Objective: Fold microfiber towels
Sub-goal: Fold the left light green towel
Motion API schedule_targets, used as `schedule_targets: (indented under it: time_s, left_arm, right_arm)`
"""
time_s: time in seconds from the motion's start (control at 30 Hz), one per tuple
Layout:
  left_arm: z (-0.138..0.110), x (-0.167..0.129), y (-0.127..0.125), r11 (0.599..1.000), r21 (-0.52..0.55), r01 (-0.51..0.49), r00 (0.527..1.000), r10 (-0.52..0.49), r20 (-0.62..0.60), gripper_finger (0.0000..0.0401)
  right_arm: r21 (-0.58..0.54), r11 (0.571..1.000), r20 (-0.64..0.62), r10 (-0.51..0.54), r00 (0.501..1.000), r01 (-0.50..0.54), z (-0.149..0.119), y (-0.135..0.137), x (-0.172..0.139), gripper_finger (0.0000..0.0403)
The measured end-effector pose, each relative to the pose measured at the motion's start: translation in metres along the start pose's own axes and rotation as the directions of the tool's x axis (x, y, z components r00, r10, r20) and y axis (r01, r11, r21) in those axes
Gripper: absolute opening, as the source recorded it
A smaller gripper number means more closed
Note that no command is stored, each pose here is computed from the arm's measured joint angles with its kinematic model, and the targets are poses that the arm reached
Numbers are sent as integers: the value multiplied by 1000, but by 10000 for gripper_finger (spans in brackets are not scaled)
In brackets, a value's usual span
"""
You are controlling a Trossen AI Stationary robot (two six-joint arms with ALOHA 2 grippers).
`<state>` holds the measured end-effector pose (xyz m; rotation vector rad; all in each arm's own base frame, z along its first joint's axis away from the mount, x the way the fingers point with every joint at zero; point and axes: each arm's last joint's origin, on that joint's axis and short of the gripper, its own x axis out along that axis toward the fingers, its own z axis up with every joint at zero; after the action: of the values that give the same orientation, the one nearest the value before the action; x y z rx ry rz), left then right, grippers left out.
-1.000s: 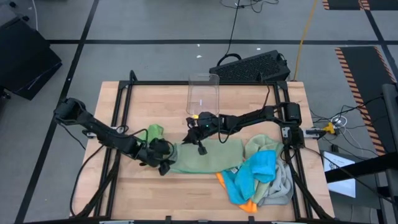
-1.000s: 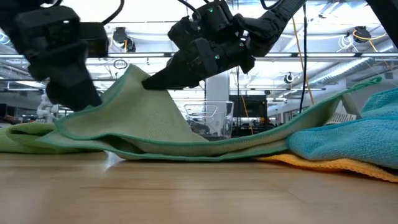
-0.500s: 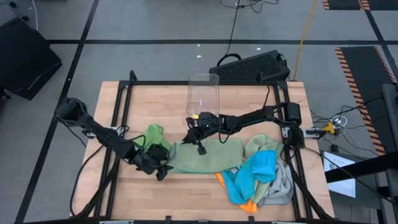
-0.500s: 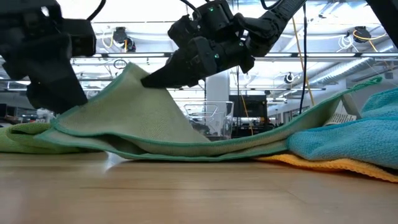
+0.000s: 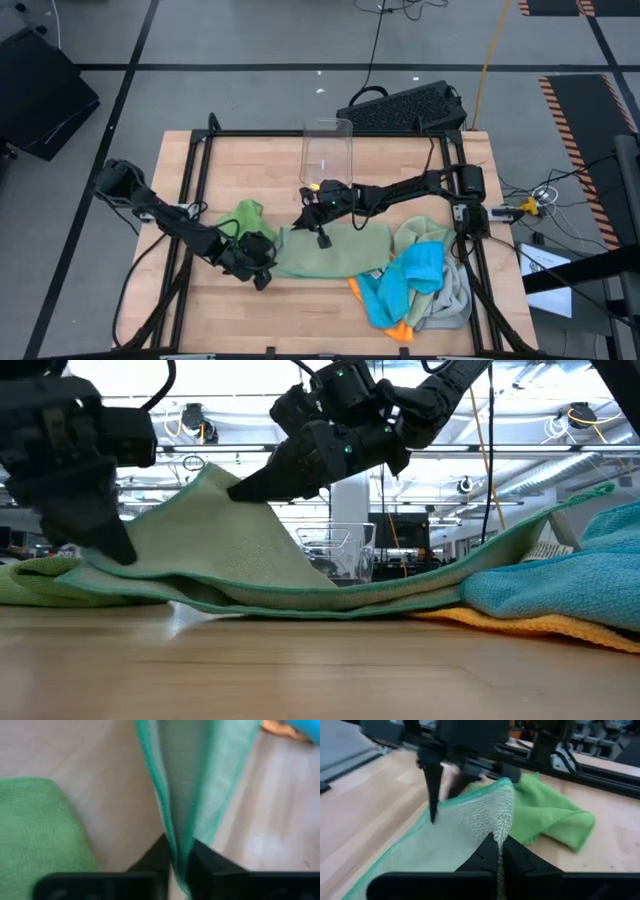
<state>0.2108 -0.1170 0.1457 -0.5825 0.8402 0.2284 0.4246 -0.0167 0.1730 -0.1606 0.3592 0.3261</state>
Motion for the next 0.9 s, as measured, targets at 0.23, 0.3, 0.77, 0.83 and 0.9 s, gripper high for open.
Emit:
schedule_targets:
  time_s: [0.23, 0.3, 0.77, 0.83, 0.9]
  left_arm:
    - [14, -37, -7, 981, 124, 146, 986, -154, 58, 6]
    - [20, -54, -10, 965, 190, 181, 976, -201, 90, 6]
    - [63, -180, -41, 820, 538, 195, 934, -323, 153, 4]
    - [69, -186, -50, 803, 555, 217, 927, -348, 141, 3]
    - [74, -190, -61, 766, 584, 269, 914, -394, 96, 3]
  right_arm:
    - [-21, 999, 103, -36, 994, 39, 46, 24, -18, 0]
    - [-21, 997, 130, -72, 989, 75, 61, 36, -25, 0]
    - [0, 968, 292, -240, 926, 250, 124, 121, -59, 0]
    - [5, 964, 328, -253, 910, 266, 129, 124, -61, 0]
    - [-1, 958, 359, -266, 895, 285, 139, 127, -63, 0]
